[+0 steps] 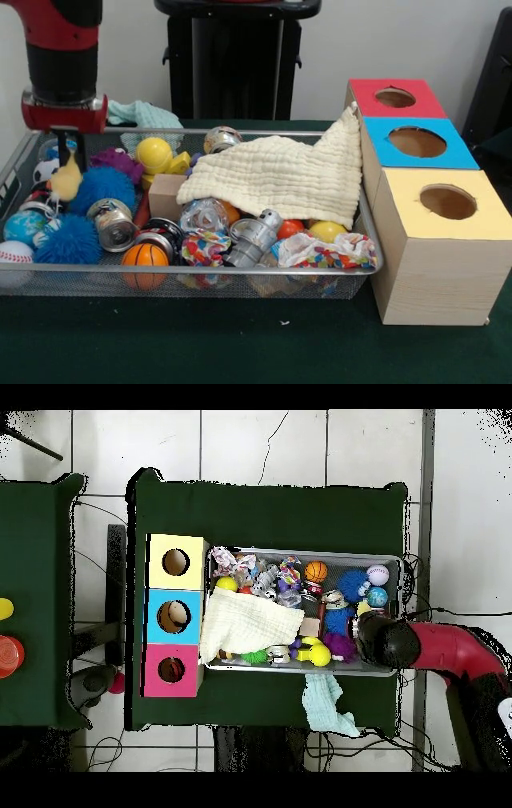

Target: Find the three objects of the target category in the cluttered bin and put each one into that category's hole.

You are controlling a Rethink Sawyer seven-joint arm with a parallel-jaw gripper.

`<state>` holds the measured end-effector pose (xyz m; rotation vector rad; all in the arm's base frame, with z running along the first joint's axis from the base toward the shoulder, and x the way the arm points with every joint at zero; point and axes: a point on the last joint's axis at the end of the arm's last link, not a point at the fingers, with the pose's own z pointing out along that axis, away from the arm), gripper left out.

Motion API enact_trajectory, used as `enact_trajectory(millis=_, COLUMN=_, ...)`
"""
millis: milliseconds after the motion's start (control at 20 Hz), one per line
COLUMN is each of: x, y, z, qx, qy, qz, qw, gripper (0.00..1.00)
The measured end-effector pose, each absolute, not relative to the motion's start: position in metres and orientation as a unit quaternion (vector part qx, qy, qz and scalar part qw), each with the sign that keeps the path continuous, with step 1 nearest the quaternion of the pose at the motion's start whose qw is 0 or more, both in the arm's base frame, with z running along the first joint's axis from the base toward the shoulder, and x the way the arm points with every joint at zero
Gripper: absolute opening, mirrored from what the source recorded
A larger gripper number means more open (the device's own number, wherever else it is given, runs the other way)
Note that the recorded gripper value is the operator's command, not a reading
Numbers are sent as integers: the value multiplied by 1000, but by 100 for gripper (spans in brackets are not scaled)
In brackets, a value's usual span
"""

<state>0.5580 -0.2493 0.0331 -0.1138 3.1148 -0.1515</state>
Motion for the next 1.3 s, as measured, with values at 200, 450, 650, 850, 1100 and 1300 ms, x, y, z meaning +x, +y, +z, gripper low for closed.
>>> enact_trajectory(millis=200, x=564, y=-247, z=73, qx=21, qy=999, qz=1, qw=-26, gripper=0)
enact_trajectory(millis=450, x=578, y=-237, z=109, qx=54, qy=996, qz=49, qw=-44, gripper=0)
enact_trajectory(millis=650, x=594, y=-218, z=129, qx=79, qy=991, qz=100, qw=-35, gripper=0)
enact_trajectory(millis=850, x=599, y=-200, z=136, qx=94, qy=985, qz=138, qw=-36, gripper=0)
enact_trajectory(millis=1100, x=598, y=-178, z=136, qx=101, qy=980, qz=164, qw=-41, gripper=0)
enact_trajectory(millis=1300, x=597, y=-158, z=134, qx=95, qy=980, qz=172, qw=-43, gripper=0)
